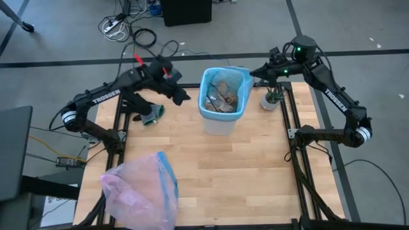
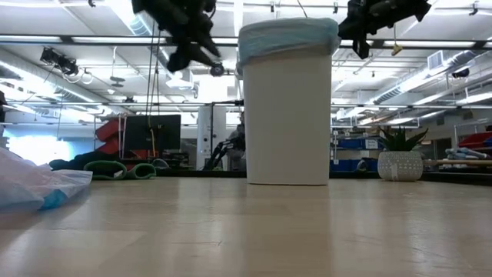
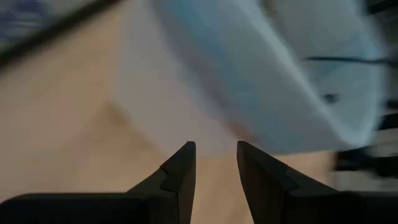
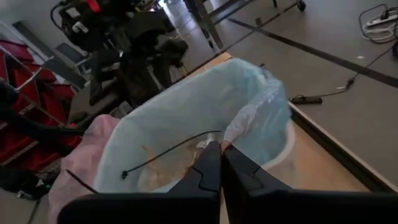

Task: Place trash/remove bag and relplace
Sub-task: Remove the trash bag from the trash bin

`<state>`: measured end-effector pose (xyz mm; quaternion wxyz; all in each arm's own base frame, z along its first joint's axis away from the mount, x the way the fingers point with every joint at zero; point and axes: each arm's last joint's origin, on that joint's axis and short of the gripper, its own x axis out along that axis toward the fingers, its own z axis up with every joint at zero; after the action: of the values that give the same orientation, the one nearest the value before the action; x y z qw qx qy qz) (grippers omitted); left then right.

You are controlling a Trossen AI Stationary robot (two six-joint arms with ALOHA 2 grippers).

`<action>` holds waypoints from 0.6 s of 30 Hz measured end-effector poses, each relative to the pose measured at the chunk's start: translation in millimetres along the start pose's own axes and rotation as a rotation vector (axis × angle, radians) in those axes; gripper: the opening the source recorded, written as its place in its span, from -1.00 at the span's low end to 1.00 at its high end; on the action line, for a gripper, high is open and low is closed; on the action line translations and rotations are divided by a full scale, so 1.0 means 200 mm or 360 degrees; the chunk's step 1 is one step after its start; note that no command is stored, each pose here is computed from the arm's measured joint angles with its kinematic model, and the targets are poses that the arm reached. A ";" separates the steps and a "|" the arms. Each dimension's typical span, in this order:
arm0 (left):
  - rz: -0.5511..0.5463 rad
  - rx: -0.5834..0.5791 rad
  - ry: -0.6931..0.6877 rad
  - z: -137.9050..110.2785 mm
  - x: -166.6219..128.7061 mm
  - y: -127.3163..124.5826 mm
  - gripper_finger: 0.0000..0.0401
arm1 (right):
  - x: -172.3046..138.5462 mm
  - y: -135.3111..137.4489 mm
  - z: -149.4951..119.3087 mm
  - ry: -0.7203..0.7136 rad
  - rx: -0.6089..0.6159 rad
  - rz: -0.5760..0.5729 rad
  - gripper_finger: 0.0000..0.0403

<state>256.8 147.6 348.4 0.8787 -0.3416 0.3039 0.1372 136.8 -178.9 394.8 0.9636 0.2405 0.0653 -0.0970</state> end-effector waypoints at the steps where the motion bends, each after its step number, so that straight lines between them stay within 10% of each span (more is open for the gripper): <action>1: -0.0086 -0.0034 -0.0016 -0.01 0.04 0.01 -0.37 | 0.00 0.00 0.00 0.0003 -0.0001 0.0004 -1.00; 18: -0.0591 -0.0337 -0.0393 -0.18 0.31 0.14 -0.37 | 0.02 0.02 -0.01 0.0029 0.0110 0.0035 -1.00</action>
<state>277.4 145.1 274.7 0.8786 -0.4625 0.1102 0.0452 140.9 -175.3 394.1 0.9551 0.2751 0.0679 -0.0864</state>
